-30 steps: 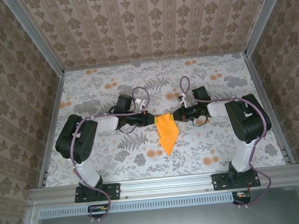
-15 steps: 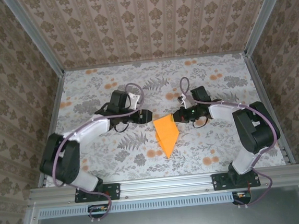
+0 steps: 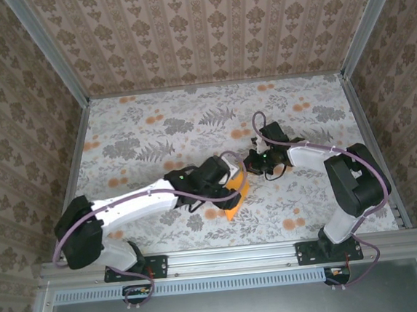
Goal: Fold a paper plane with a square sheet of paper (fold left side to right side)
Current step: Place the paper at the center of the table, then fold the wing for the fifth time at the center of the table.
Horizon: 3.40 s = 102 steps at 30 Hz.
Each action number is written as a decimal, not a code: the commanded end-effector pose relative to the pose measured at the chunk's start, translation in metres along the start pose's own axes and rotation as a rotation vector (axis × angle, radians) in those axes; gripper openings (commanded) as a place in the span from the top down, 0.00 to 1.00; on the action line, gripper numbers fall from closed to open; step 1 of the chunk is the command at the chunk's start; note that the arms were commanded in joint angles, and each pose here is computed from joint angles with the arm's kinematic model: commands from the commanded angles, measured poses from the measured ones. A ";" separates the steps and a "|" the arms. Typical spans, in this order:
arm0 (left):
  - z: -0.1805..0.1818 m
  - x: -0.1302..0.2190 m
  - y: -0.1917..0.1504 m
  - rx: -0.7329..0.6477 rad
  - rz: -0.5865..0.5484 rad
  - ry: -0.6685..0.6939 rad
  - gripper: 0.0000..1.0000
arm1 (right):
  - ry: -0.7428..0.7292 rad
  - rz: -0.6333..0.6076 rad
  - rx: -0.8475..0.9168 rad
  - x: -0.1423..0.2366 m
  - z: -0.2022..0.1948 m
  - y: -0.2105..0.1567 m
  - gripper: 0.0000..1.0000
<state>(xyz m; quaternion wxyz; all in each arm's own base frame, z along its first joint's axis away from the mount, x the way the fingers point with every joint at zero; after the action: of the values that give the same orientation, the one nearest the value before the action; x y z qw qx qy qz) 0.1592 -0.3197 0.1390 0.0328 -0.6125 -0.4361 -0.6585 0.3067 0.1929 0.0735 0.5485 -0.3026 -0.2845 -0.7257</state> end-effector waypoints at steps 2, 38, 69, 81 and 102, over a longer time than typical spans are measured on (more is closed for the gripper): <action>-0.001 -0.008 0.007 0.008 0.024 0.107 0.29 | -0.029 -0.060 -0.068 0.002 0.007 0.009 1.00; -0.004 -0.069 -0.030 -0.148 0.254 0.376 0.72 | -0.072 -0.043 -0.093 -0.010 0.007 0.015 1.00; 0.016 -0.053 -0.006 0.167 0.059 0.008 1.00 | -0.127 -0.410 0.142 0.095 0.005 0.031 0.22; 0.033 -0.058 0.007 0.407 -0.048 -0.272 1.00 | -0.008 -0.322 0.172 0.061 -0.003 0.003 0.24; 0.071 -0.050 -0.004 0.698 -0.251 -0.474 1.00 | 0.054 -0.246 0.154 -0.009 0.020 -0.009 0.37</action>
<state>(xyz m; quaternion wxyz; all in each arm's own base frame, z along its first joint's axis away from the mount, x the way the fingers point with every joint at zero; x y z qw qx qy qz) 0.2218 -0.2927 0.0694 0.0900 -0.6407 -0.6825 -0.3399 0.2924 0.2069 0.0749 0.4937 -0.2155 -0.3737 -0.7551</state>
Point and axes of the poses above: each hand's point on the last joint's axis, 136 mm out from that joint toward the fingers, its own x axis back along the fingers, its own z axis along the line the jaws close on, y = z × x, the point moved 3 cm from there along x, back along the fingers, and after that the axes turned 2 degrees about -x, right-handed, at the moved point
